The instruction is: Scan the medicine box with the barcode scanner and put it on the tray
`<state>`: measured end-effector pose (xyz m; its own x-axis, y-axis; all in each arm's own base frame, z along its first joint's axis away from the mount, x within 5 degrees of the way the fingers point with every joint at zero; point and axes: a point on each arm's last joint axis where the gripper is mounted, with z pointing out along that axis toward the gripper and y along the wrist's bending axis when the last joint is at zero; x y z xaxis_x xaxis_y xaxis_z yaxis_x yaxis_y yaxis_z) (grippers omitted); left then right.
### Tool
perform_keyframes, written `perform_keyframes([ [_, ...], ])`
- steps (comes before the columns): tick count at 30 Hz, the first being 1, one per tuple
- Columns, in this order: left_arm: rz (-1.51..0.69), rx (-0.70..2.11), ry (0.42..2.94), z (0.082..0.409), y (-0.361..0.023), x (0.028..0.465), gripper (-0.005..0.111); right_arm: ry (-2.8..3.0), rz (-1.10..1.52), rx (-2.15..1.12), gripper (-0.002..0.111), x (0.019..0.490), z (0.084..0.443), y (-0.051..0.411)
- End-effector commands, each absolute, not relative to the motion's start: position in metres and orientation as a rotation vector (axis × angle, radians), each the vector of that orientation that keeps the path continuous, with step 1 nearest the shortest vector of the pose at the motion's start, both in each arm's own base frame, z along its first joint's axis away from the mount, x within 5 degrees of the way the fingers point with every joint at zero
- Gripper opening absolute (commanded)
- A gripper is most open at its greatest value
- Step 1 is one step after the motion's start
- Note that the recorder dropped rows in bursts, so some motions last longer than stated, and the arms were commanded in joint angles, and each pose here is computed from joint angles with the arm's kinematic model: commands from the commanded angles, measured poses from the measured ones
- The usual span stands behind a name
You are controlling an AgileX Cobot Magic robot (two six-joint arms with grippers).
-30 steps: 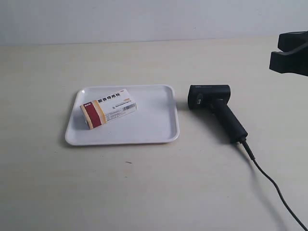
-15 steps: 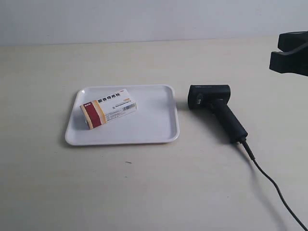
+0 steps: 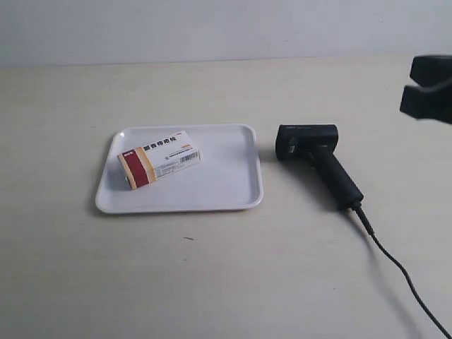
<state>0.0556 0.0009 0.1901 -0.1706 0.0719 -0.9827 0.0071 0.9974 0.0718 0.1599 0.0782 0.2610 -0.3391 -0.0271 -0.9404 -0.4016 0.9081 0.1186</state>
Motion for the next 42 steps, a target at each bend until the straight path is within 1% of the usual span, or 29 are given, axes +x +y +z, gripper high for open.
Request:
perform_keyframes([
  [1, 0.061, 0.053, 1.74, 0.19, 0.001, 0.055, 0.001, 1.837, 0.431, -0.27, 0.0, 0.13, 0.228, 0.063],
  [5, 0.061, 0.053, 1.74, 0.19, 0.001, 0.055, 0.001, 1.854, 0.481, -0.159, 0.0, 0.103, 0.197, 0.048],
  [7, 0.061, 0.053, 1.74, 0.19, 0.001, 0.055, 0.001, 1.853, 0.492, -0.137, 0.0, 0.094, 0.188, 0.043],
  [16, 0.061, 0.053, 1.74, 0.19, 0.001, 0.055, 0.001, 1.748, 0.519, -0.12, 0.0, 0.081, 0.198, 0.036],
  [23, 0.061, 0.053, 1.74, 0.19, 0.001, 0.055, 0.001, 1.581, 0.407, 0.042, 0.0, 0.067, 0.21, 0.016],
  [27, 0.061, 0.053, 1.74, 0.19, 0.001, 0.055, 0.001, 1.575, 0.332, 0.085, 0.0, 0.06, 0.207, 0.01],
  [31, 0.061, 0.053, 1.74, 0.19, 0.001, 0.055, 0.001, 1.61, 0.241, 0.038, 0.0, 0.056, 0.202, 0.008],
  [42, 0.061, 0.053, 1.74, 0.19, 0.001, 0.055, 0.001, 1.65, 0.234, 0.038, 0.0, 0.056, 0.198, 0.007],
])
